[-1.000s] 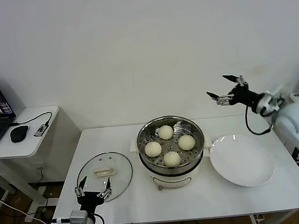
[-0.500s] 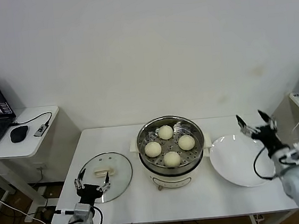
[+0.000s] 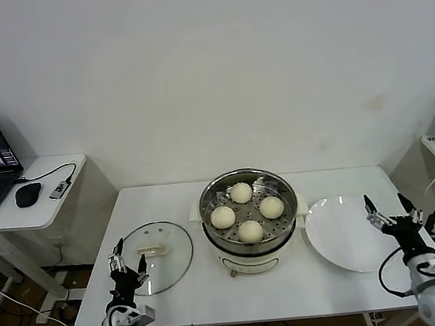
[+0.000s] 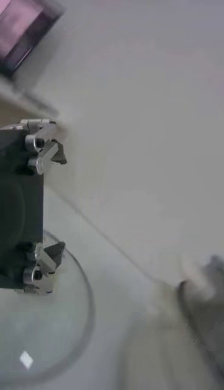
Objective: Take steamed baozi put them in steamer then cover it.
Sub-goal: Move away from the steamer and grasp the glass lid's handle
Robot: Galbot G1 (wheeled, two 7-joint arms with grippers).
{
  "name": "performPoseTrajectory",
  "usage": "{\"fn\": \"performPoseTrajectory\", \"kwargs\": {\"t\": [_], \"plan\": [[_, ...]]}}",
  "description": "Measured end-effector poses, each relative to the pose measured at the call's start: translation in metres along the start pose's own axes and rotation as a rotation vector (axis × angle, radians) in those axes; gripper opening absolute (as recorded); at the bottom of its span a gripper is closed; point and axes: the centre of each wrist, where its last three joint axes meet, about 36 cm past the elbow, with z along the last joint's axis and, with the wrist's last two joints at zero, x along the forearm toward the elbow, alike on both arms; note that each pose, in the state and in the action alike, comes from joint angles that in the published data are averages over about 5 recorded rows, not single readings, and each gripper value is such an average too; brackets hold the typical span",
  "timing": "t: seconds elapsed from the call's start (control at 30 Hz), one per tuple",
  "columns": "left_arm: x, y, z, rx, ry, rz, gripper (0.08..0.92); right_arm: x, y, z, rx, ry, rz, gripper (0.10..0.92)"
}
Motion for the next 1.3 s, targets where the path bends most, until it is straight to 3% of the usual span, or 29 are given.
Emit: {"fn": "performPoseTrajectory", "kwargs": {"t": [0.3, 0.47, 1.3], "plan": [[-0.011, -0.025, 0.011, -0.200, -0.055, -0.015, 0.823, 0.008, 0.000, 0.005, -0.007, 0.008, 0.028, 0.823], [-0.017, -0.037, 0.012, -0.249, -0.062, -0.016, 0.823, 0.011, 0.000, 0.007, -0.007, 0.007, 0.038, 0.823], [-0.060, -0.058, 0.011, -0.331, 0.039, -0.027, 0.823, 0.024, 0.001, 0.017, -0.002, 0.030, 0.052, 0.823]]}}
